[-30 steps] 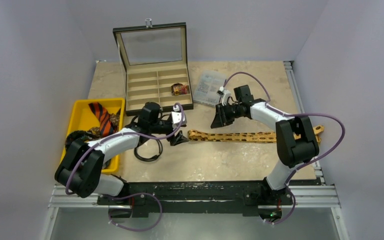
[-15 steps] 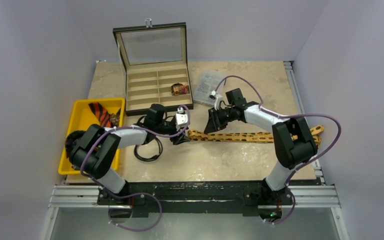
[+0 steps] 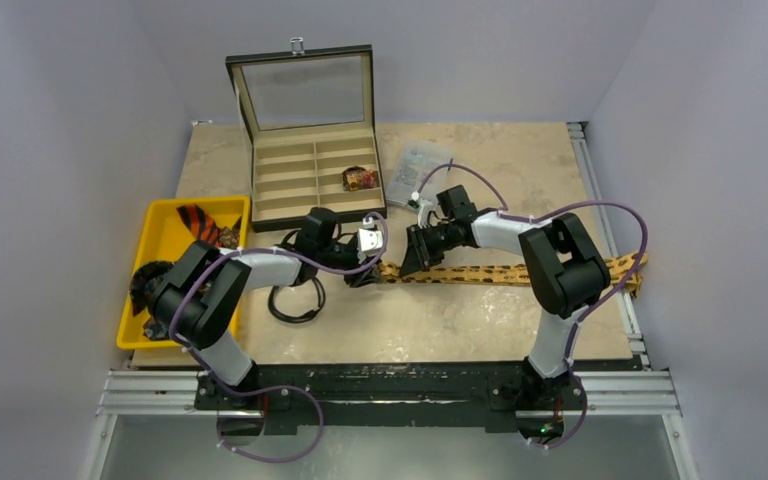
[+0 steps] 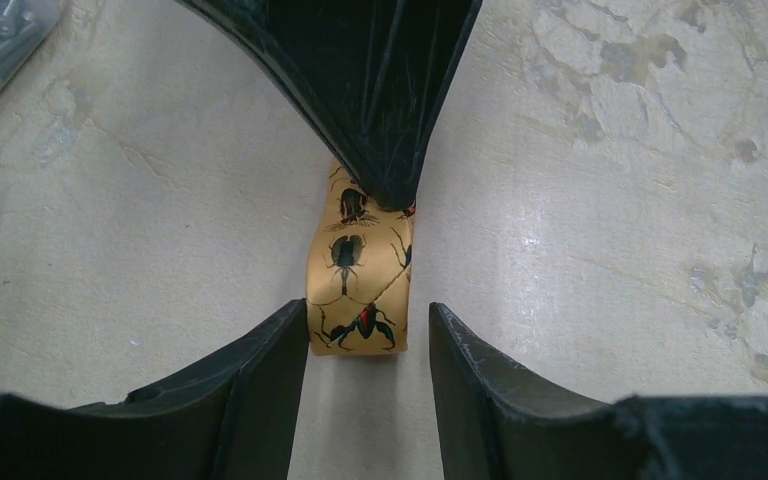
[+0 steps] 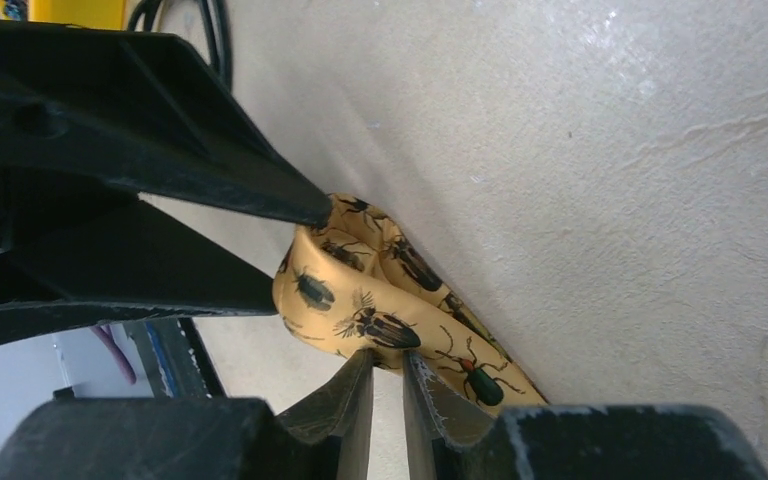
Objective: Roll the ties
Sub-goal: Roll the tie at the center of the board.
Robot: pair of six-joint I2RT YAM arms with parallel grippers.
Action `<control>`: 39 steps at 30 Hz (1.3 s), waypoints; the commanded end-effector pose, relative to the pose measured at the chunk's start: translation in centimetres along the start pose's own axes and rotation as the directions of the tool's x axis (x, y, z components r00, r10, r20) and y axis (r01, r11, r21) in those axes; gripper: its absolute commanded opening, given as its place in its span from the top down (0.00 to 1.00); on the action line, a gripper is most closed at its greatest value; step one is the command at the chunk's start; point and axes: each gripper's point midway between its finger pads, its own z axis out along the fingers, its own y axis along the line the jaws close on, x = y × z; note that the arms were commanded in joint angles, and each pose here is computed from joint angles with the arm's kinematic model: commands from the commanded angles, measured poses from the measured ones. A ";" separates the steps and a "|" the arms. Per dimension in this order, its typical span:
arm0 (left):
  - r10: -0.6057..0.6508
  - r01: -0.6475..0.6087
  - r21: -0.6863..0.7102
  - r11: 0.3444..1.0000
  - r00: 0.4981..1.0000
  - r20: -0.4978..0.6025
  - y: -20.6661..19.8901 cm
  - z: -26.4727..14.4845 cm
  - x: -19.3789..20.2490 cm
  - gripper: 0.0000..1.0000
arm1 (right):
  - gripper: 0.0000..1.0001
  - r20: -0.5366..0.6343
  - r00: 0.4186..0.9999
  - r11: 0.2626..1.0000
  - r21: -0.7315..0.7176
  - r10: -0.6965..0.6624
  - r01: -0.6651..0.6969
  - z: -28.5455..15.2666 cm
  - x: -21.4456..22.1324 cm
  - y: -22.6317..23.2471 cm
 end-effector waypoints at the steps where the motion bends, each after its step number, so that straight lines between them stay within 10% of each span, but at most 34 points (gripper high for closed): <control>1: 0.074 -0.075 0.036 0.997 0.997 0.033 0.0 0.6 -1.5 0.55 | 0.83 -0.003 1.000 1.000 0.017 -0.008 0.008 0.5 0.3 -0.8; 39: 0.106 -0.105 0.017 0.994 0.991 -0.079 -1.2 0.8 -0.1 0.52 | 0.84 -0.024 0.998 0.998 0.024 0.066 -0.065 0.1 1.5 -1.9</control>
